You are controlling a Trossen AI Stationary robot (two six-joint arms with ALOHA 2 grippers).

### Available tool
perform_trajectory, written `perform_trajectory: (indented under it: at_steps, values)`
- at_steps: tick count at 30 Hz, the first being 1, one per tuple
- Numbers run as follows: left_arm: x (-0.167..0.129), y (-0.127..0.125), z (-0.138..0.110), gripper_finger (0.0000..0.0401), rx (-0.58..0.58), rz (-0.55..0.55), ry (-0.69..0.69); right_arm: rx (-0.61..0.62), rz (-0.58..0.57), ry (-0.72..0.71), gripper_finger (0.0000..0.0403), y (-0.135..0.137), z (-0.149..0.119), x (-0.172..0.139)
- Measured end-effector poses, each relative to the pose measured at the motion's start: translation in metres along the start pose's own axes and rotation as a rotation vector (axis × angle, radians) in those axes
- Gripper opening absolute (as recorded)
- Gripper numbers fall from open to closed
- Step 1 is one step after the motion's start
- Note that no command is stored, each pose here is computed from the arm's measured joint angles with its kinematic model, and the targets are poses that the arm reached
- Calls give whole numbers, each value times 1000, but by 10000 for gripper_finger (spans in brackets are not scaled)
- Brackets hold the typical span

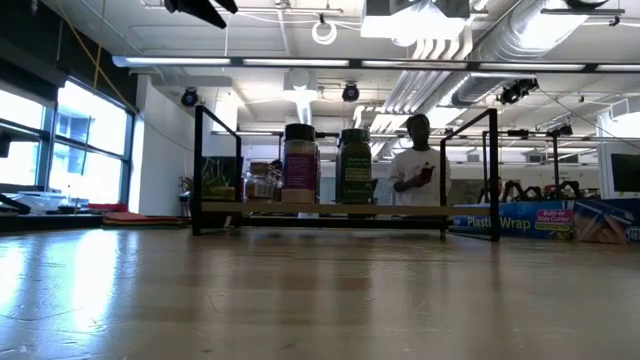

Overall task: Shelf spices
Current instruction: Put the white seasoning bottle on the shelf

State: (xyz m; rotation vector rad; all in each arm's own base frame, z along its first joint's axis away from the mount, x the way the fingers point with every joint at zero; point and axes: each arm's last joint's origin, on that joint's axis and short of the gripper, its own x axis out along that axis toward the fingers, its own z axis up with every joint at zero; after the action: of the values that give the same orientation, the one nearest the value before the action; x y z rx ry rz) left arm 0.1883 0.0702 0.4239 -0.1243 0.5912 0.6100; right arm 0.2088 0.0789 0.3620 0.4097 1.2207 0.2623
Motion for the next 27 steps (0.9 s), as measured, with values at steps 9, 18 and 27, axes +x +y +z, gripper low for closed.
perform_trajectory:
  at_steps: [9, 18, 27]
  values:
    - [0, 1, -4, 259, -25, 1, 39, -216, -9, -4, 293, 58, 8, 73]
    - [0, -2, -4, 259, -28, -83, 50, -231, -126, 27, 293, 79, 6, 142]
    - [0, -2, -6, 259, -26, -105, 71, -182, -207, 81, 294, 67, 11, 156]
